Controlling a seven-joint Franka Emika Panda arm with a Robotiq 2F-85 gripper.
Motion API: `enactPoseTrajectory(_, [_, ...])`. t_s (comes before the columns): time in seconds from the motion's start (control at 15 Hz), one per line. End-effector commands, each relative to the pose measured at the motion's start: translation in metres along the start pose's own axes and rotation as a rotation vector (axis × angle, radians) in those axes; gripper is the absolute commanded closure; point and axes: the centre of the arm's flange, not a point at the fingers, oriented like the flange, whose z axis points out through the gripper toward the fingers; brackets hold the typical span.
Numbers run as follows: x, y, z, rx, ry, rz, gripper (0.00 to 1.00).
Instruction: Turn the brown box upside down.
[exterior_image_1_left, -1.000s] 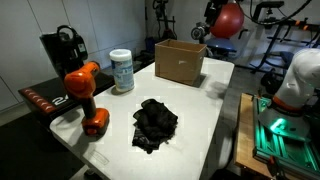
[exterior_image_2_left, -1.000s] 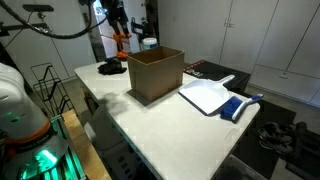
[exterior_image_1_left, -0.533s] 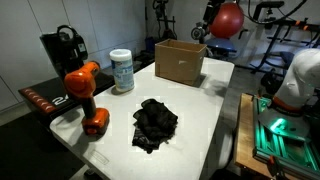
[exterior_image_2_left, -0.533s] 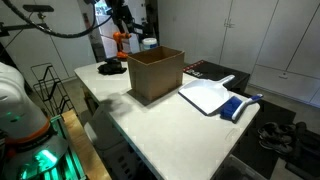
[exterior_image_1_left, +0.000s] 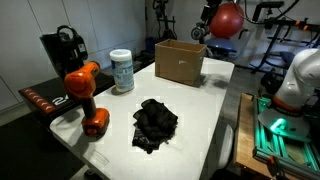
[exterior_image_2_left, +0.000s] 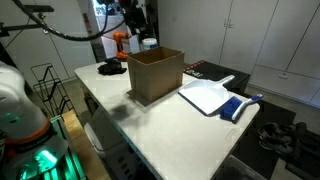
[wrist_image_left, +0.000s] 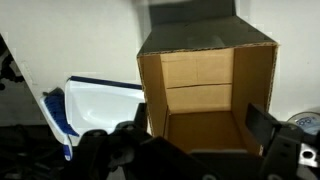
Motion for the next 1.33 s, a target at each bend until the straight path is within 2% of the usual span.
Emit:
enactPoseTrajectory(0.0, [0.033, 0.027, 0.027, 0.097, -0.047, -0.037, 0.0])
enactPoseTrajectory(0.13, [0.043, 0.038, 0.044, 0.136, -0.071, -0.056, 0.0])
enactPoseTrajectory(0.6, [0.07, 0.069, 0.099, 0.161, -0.123, -0.074, 0.0])
enactPoseTrajectory(1.27, [0.085, 0.066, 0.153, 0.146, -0.158, -0.058, 0.0])
